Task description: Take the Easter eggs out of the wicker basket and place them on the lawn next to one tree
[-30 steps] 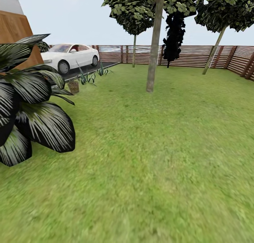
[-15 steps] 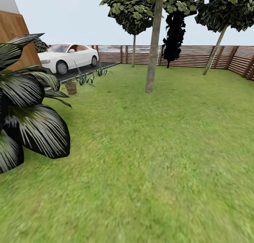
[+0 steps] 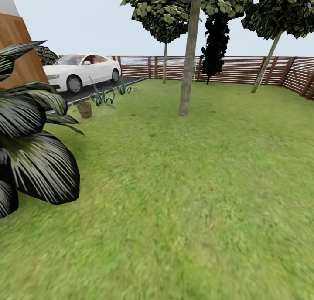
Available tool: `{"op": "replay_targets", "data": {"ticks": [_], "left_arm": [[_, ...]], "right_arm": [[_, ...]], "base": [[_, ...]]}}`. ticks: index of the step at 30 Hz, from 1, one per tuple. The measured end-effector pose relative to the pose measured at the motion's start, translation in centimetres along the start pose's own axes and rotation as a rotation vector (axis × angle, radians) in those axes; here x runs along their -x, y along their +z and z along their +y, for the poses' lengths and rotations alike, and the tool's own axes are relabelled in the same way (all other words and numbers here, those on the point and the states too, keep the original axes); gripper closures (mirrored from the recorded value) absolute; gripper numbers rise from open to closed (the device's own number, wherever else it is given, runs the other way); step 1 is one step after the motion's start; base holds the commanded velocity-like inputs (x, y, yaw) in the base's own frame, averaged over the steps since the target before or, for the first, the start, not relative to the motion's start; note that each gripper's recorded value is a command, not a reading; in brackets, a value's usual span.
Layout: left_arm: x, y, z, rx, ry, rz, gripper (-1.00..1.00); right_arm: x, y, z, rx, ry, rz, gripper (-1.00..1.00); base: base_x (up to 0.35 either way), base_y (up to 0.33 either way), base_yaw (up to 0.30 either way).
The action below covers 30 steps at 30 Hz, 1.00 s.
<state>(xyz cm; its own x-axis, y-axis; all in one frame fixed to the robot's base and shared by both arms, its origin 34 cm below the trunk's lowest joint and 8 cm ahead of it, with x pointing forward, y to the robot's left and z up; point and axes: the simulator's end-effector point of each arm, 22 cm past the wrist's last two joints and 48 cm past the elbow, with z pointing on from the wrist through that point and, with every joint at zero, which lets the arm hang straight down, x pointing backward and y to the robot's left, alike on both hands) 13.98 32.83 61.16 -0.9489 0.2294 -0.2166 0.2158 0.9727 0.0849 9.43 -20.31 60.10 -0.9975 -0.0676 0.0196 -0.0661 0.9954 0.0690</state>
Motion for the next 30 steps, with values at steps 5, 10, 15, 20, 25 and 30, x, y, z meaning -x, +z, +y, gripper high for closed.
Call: {"op": "replay_targets", "data": {"ticks": [5,10,15,20,25,30], "left_arm": [[0.0,0.0,-0.01,0.0,0.001,0.0,-1.0],[0.01,0.0,-0.01,-0.001,0.001,0.0,-1.0],[0.01,0.0,-0.01,-0.001,0.001,0.0,-1.0],[0.0,0.0,-0.02,-0.001,0.001,0.0,-1.0],[0.0,0.0,-0.02,-0.001,0.001,0.0,-1.0],[0.01,0.0,-0.02,-0.001,0.001,0.0,-1.0]], "right_arm": [[-0.03,0.0,0.0,0.0,-0.001,0.0,-1.0],[-0.01,0.0,0.01,0.0,-0.001,0.0,-1.0],[-0.03,0.0,0.02,0.0,-0.002,0.0,-1.0],[-0.04,0.0,0.05,0.001,-0.001,0.001,-1.0],[-0.02,0.0,0.05,0.001,-0.001,0.001,-1.0],[-0.03,0.0,0.04,0.001,-0.001,0.001,-1.0]], "base": [[0.3,-0.129,0.0],[0.3,-0.129,0.0],[0.3,-0.129,0.0],[0.3,-0.129,0.0],[0.3,-0.129,0.0],[0.3,-0.129,0.0]]}}
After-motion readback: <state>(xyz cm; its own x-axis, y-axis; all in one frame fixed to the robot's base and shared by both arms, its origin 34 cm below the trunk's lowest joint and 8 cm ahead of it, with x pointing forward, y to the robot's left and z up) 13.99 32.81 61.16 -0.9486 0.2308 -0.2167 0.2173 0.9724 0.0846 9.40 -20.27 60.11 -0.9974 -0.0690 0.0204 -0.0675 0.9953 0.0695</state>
